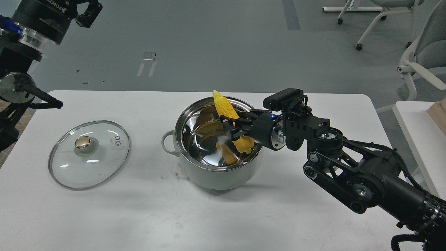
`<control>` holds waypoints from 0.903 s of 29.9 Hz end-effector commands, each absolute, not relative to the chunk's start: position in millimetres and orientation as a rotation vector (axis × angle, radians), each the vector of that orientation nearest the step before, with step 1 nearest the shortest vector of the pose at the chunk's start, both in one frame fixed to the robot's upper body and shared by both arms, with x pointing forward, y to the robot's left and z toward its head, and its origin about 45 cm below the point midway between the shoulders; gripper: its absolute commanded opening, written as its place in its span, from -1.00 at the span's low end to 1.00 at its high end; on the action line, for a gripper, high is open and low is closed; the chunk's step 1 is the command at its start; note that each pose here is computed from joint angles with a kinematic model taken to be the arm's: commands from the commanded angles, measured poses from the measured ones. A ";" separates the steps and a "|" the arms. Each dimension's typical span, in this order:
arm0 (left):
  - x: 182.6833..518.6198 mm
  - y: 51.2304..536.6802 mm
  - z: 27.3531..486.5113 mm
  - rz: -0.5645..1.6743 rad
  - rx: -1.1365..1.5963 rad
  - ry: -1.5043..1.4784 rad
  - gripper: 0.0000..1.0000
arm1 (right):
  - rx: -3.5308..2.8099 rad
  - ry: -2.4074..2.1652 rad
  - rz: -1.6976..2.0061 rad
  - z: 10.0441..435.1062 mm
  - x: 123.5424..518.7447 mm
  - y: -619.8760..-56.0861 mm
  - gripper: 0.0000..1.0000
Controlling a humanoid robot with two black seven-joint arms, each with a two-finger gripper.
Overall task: Open pot and put corn in
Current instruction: 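Carry the corn over the open pot and lower it inside, then open the right gripper and lift it away from the pot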
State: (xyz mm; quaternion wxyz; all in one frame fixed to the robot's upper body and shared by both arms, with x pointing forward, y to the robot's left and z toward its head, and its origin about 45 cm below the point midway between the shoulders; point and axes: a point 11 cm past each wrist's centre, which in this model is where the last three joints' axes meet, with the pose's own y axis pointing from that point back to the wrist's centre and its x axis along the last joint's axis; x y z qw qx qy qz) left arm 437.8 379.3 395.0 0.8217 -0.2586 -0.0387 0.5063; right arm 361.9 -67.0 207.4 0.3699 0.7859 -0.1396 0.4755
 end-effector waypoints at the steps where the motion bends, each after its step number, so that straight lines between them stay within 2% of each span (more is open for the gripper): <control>1: 437.1 381.8 396.7 1.081 -0.547 -0.088 0.95 | 2.050 -0.359 1.205 204.0 356.1 -60.0 0.64; 4: 437.1 381.8 396.7 1.081 -0.547 -0.088 0.95 | 2.054 -0.360 1.201 203.1 355.5 -59.4 0.93; 10: 436.7 382.7 397.2 1.082 -0.542 -0.090 0.95 | 2.063 -0.422 1.209 212.2 362.3 -61.4 0.93; 15: 436.5 383.4 397.9 1.083 -0.543 -0.092 0.95 | 2.206 -0.780 1.146 272.5 396.5 -73.4 0.99; 16: 436.5 383.5 397.9 1.083 -0.543 -0.092 0.95 | 2.206 -0.781 1.146 272.6 396.5 -73.5 0.99; 20: 436.2 385.8 401.8 1.085 -0.542 -0.102 0.95 | 2.315 -1.112 1.060 328.6 418.7 -114.0 1.00; 27: 436.1 387.7 401.5 1.090 -0.538 -0.102 0.95 | 2.580 -1.443 0.853 395.9 442.5 -153.6 1.00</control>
